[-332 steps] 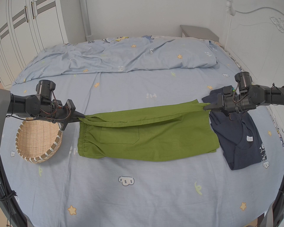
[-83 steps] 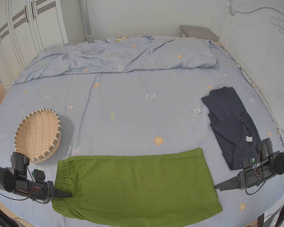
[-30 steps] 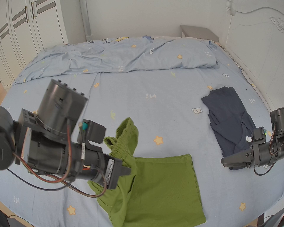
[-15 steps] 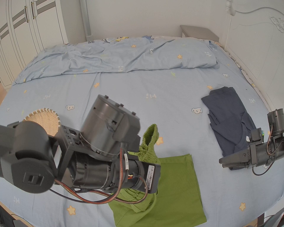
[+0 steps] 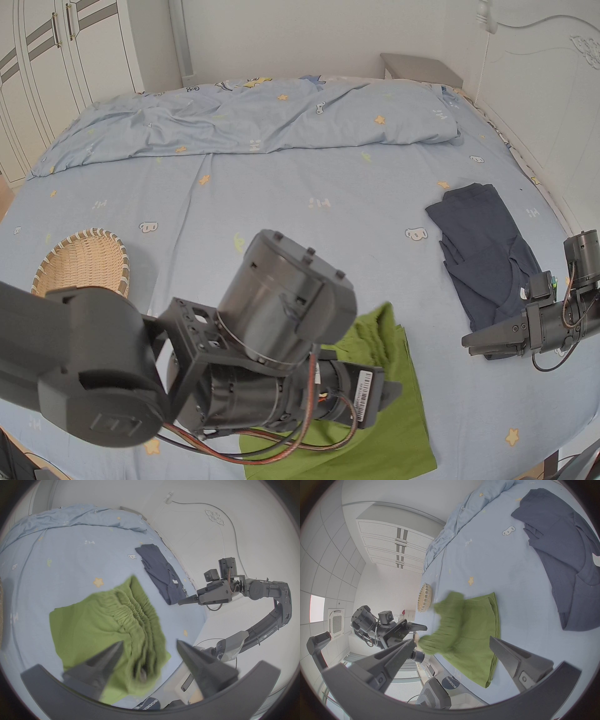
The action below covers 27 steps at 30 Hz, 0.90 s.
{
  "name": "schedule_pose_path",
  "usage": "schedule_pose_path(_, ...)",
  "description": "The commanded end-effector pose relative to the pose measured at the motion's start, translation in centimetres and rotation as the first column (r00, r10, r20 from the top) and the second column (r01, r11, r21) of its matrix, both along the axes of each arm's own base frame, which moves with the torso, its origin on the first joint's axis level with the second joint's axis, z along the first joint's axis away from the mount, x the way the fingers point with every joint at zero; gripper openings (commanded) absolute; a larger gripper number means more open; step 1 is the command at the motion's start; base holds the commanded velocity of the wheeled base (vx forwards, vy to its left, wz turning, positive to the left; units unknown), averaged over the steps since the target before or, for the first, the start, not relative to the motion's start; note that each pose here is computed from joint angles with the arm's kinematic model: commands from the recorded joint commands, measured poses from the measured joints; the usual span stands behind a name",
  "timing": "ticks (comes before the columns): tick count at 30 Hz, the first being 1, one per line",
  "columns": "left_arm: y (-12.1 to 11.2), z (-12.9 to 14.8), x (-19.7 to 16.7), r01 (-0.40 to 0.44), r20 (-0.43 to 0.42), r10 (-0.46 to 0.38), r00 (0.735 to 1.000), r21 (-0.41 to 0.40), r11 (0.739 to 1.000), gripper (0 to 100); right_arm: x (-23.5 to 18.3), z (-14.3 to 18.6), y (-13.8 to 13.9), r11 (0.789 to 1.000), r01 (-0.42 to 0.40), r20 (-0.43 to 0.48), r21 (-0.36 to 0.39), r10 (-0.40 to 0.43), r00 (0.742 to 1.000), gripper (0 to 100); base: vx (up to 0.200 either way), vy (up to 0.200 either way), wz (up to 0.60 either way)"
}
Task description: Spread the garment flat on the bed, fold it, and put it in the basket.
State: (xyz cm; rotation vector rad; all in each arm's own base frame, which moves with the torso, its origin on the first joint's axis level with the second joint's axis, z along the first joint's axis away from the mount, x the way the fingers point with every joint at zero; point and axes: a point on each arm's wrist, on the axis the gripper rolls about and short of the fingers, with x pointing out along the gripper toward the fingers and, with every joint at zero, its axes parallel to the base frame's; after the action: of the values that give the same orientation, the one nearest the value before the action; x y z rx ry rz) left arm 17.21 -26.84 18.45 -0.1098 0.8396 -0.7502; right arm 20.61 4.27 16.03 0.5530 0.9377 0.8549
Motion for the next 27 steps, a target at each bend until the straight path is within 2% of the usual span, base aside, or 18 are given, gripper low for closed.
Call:
schedule_pose_path(1, -1.9, -1.5, -0.6, 0.021, -0.027, -0.022, 0.999, -0.013, 1.0, 100, 0.0, 0.0, 0.0, 1.0, -0.001, -0.002, 0.0, 0.001, 1.0, 100, 0.0, 0.0, 0.0)
schedule_pose_path(3, -2.5, -1.6, -0.8, 0.01, -0.037, -0.012, 0.999, -0.052, 0.999, 100, 0.0, 0.0, 0.0, 1.0, -0.002, -0.002, 0.0, 0.002, 1.0, 100, 0.0, 0.0, 0.0)
schedule_pose_path(4, -2.9, -1.5, -0.7, -0.007, -0.044, 0.003, 0.999, -0.098, 0.995, 100, 0.0, -0.1, 0.1, 1.0, -0.007, -0.005, 0.0, 0.007, 1.0, 100, 0.0, 0.0, 0.0)
schedule_pose_path(5, -2.9, -1.5, -0.7, -0.007, -0.044, 0.003, 0.999, -0.098, 0.995, 100, 0.0, -0.1, 0.1, 1.0, -0.007, -0.005, 0.0, 0.007, 1.0, 100, 0.0, 0.0, 0.0)
schedule_pose_path(6, -3.0, -1.3, -0.5, -0.033, -0.053, 0.025, 0.998, -0.143, 0.989, 100, -0.1, -0.2, 0.2, 1.0, -0.01, -0.01, -0.001, 0.01, 1.0, 100, 0.0, 0.0, 0.0)
schedule_pose_path(8, -2.9, -1.3, -0.3, -0.044, -0.06, 0.034, 0.998, -0.164, 0.985, 100, -0.1, -0.2, 0.3, 1.0, -0.013, -0.01, -0.001, 0.013, 1.0, 100, 0.0, 0.0, 0.0)
schedule_pose_path(11, -0.5, -1.0, 1.8, -0.153, -0.093, 0.137, 0.986, -0.198, 0.968, 100, -0.3, -0.3, 0.8, 0.999, -0.041, -0.013, -0.002, 0.041, 0.999, 100, 0.0, 0.0, 0.0)
schedule_pose_path(12, -0.4, -1.0, 1.9, -0.158, -0.094, 0.142, 0.985, -0.197, 0.968, 100, -0.3, -0.3, 0.9, 0.999, -0.043, -0.014, -0.003, 0.043, 0.999, 100, 0.0, 0.0, 0.0)
schedule_pose_path(15, 4.6, -1.4, 4.5, -0.268, -0.149, 0.242, 0.959, -0.197, 0.943, 100, -0.8, -0.3, 2.8, 0.993, -0.115, -0.006, -0.033, 0.115, 0.993, 100, 0.0, 0.0, 0.0)
schedule_pose_path(18, 9.2, -2.5, 6.3, -0.339, -0.23, 0.293, 0.928, -0.193, 0.921, 100, -0.9, -0.1, 4.8, 0.982, -0.175, 0.006, -0.065, 0.175, 0.984, 100, 0.0, 0.0, 0.0)
schedule_pose_path(20, 11.6, -3.9, 6.8, -0.371, -0.294, 0.311, 0.904, -0.174, 0.912, 100, -0.2, -0.6, 6.3, 0.972, -0.218, -0.024, -0.086, 0.217, 0.976, 100, 0.0, 0.0, 0.0)
schedule_pose_path(23, 13.8, -5.1, 7.4, -0.403, -0.345, 0.327, 0.88, -0.177, 0.898, 100, 0.2, -1.2, 8.0, 0.96, -0.255, -0.049, -0.119, 0.25, 0.967, 100, 0.0, 0.0, 0.0)
schedule_pose_path(25, 15.6, -7.3, 8.4, -0.443, -0.388, 0.355, 0.851, -0.165, 0.881, 100, 0.4, -2.1, 10.1, 0.939, -0.284, -0.076, -0.192, 0.274, 0.959, 100, 0.0, 0.0, 0.0)
schedule_pose_path(27, 16.4, -8.7, 9.1, -0.451, -0.379, 0.366, 0.85, -0.164, 0.877, 100, 0.6, -3.3, 11.6, 0.921, -0.294, -0.097, -0.254, 0.278, 0.956, 100, 0.0, 0.0, 0.0)
